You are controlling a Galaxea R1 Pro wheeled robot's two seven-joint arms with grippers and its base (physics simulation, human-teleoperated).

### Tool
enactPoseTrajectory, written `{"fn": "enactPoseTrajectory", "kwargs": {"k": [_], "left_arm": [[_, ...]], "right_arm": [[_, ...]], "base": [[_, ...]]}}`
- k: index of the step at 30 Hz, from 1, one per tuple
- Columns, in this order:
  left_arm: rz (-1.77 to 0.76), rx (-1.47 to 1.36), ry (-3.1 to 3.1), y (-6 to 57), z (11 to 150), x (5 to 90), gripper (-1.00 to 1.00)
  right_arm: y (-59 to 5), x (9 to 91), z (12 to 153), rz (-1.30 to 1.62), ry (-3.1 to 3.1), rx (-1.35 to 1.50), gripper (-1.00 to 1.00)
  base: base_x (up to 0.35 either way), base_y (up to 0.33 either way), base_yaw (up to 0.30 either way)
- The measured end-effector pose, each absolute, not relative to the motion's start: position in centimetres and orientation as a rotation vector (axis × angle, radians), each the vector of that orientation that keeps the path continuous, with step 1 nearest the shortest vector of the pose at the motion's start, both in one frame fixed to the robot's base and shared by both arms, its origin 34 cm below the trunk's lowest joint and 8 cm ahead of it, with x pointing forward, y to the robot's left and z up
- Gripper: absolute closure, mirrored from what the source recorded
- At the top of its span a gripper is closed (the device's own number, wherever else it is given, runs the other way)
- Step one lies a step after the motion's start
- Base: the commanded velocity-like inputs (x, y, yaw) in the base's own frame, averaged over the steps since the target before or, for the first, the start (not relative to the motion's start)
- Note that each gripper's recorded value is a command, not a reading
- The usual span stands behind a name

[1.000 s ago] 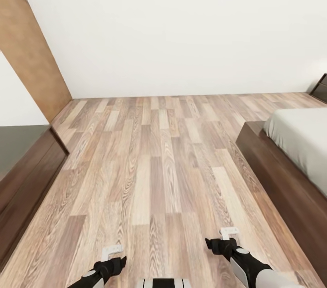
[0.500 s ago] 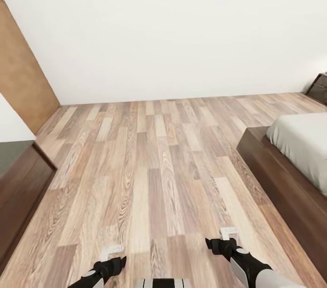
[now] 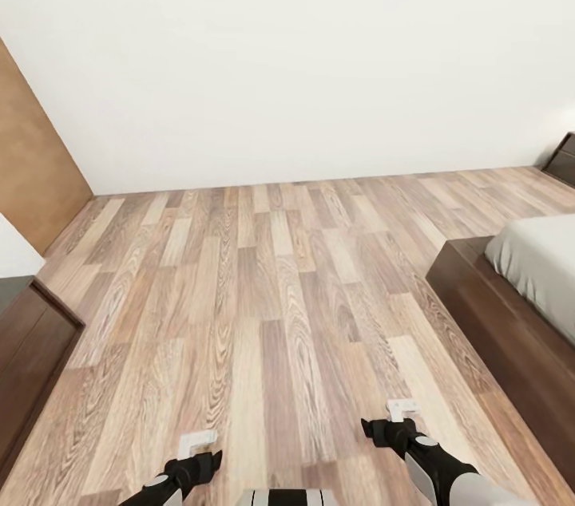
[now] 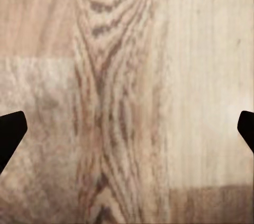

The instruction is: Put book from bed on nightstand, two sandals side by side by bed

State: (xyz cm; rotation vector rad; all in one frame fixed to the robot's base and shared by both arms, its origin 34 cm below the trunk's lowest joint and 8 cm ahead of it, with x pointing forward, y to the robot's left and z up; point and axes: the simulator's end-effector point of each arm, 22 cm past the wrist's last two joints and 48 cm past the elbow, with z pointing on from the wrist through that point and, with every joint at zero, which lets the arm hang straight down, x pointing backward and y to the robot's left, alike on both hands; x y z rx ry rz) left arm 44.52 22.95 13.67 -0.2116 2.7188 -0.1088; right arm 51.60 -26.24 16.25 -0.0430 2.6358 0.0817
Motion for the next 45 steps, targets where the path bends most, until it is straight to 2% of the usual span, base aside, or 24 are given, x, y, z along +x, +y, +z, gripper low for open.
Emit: {"fn": "enactPoseTrajectory", "kwargs": {"k": [25, 45], "left_arm": [[-0.110, -0.212, 2.719, 22.90, 13.67, 44.52, -1.00], [-0.109, -0.211, 2.719, 22.93, 13.67, 44.53, -1.00]], "right_arm": [[-26.31, 51.52, 16.21, 0.080, 2.639, -0.040, -1.00], [-26.29, 51.54, 16.22, 0.080, 2.638, -0.041, -1.00]], "base": [[0.333, 0.079, -0.002], [0.333, 0.092, -0.122]]}}
